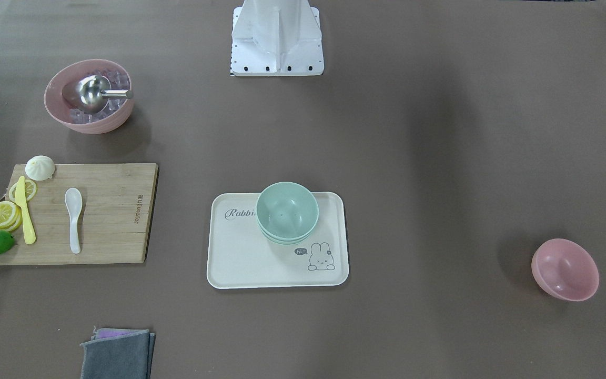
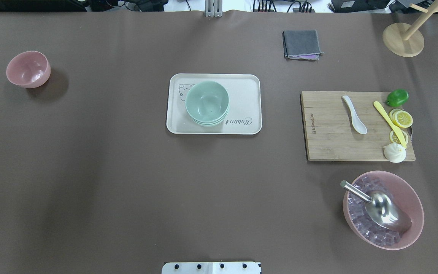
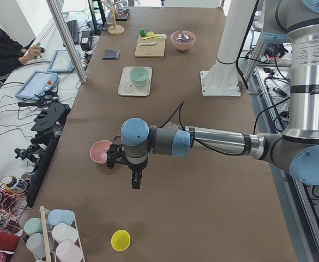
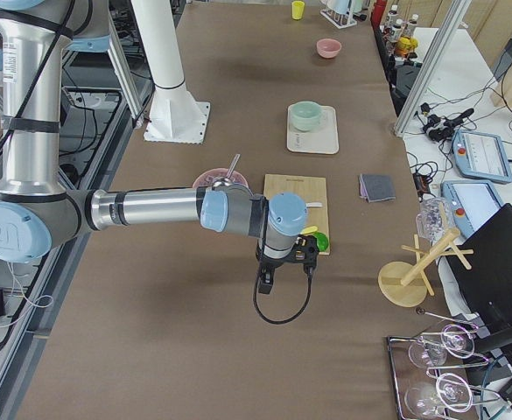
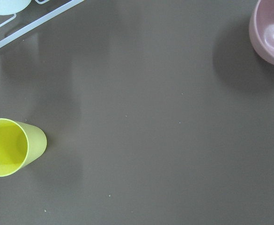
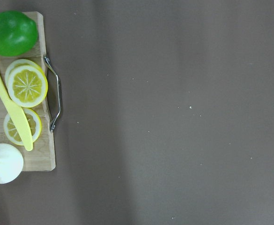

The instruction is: Stack pink bowl on green and place spoon

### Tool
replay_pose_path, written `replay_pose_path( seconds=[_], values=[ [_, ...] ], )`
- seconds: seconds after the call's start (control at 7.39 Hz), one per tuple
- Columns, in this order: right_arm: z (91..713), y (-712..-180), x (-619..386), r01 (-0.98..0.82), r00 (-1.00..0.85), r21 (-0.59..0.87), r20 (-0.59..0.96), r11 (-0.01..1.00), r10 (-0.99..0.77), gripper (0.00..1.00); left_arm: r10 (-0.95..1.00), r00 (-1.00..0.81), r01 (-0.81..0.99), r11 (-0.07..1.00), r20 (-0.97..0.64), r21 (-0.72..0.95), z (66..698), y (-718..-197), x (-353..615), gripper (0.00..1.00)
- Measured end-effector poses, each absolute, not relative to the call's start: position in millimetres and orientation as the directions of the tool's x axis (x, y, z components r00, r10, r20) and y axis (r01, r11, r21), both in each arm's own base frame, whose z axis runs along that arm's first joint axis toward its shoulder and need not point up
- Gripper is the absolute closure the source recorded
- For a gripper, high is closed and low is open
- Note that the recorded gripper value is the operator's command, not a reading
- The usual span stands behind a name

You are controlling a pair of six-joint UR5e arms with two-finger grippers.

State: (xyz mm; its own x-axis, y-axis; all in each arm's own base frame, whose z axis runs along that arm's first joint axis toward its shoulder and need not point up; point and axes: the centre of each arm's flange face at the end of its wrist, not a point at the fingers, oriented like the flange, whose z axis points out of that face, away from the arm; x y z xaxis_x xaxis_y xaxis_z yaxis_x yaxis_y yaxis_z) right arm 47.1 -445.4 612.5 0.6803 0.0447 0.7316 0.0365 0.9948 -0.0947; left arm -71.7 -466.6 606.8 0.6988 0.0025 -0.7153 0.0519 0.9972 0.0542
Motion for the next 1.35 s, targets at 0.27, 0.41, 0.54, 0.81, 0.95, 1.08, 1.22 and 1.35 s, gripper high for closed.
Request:
replay_pose_path(
  seconds=[0.27, 0.41, 0.54, 0.81, 0.95, 1.08, 1.22, 1.35],
  values=[
    [605.6, -450.6, 46.5, 0.037, 0.675, -0.08, 0.737, 0.996, 0.034, 0.0, -0.006, 0.698, 0.053, 0.998, -0.716, 0.043, 609.9, -466.2, -71.2, 0.02],
    [602.2, -452.4, 46.4, 0.037, 0.674, -0.072, 0.738, 0.997, 0.028, 0.0, -0.007, 0.697, 0.052, 0.998, -0.717, 0.041, 611.7, -466.3, -70.5, 0.02],
    [594.9, -452.3, 46.5, 0.037, 0.671, -0.058, 0.741, 0.998, 0.018, 0.0, -0.001, 0.697, 0.049, 0.998, -0.717, 0.045, 611.0, -468.2, -68.8, 0.02],
    [576.2, -449.6, 46.1, 0.036, 0.663, -0.024, 0.749, 0.999, -0.006, 0.0, 0.015, 0.699, 0.04, 0.997, -0.715, 0.06, 607.5, -473.2, -65.4, 0.02],
    [568.5, -450.1, 45.7, 0.036, 0.658, -0.01, 0.752, 0.999, -0.017, 0.0, 0.027, 0.699, 0.039, 0.996, -0.714, 0.076, 602.9, -476.4, -65.0, 0.02],
    [561.3, -450.9, 45.4, 0.037, 0.657, 0.003, 0.754, 0.999, -0.026, 0.0, 0.036, 0.702, 0.04, 0.995, -0.712, 0.089, 598.3, -480.1, -65.1, 0.02],
    [555.8, -449.8, 45.5, 0.036, 0.656, 0.01, 0.754, 0.999, -0.031, 0.0, 0.039, 0.704, 0.04, 0.995, -0.709, 0.094, 596.4, -482.6, -65.2, 0.02],
    [551.3, -447.7, 45.5, 0.031, 0.657, 0.011, 0.753, 0.999, -0.029, 0.0, 0.039, 0.705, 0.04, 0.995, -0.708, 0.095, 595.4, -482.6, -65.3, 0.02]
  ],
)
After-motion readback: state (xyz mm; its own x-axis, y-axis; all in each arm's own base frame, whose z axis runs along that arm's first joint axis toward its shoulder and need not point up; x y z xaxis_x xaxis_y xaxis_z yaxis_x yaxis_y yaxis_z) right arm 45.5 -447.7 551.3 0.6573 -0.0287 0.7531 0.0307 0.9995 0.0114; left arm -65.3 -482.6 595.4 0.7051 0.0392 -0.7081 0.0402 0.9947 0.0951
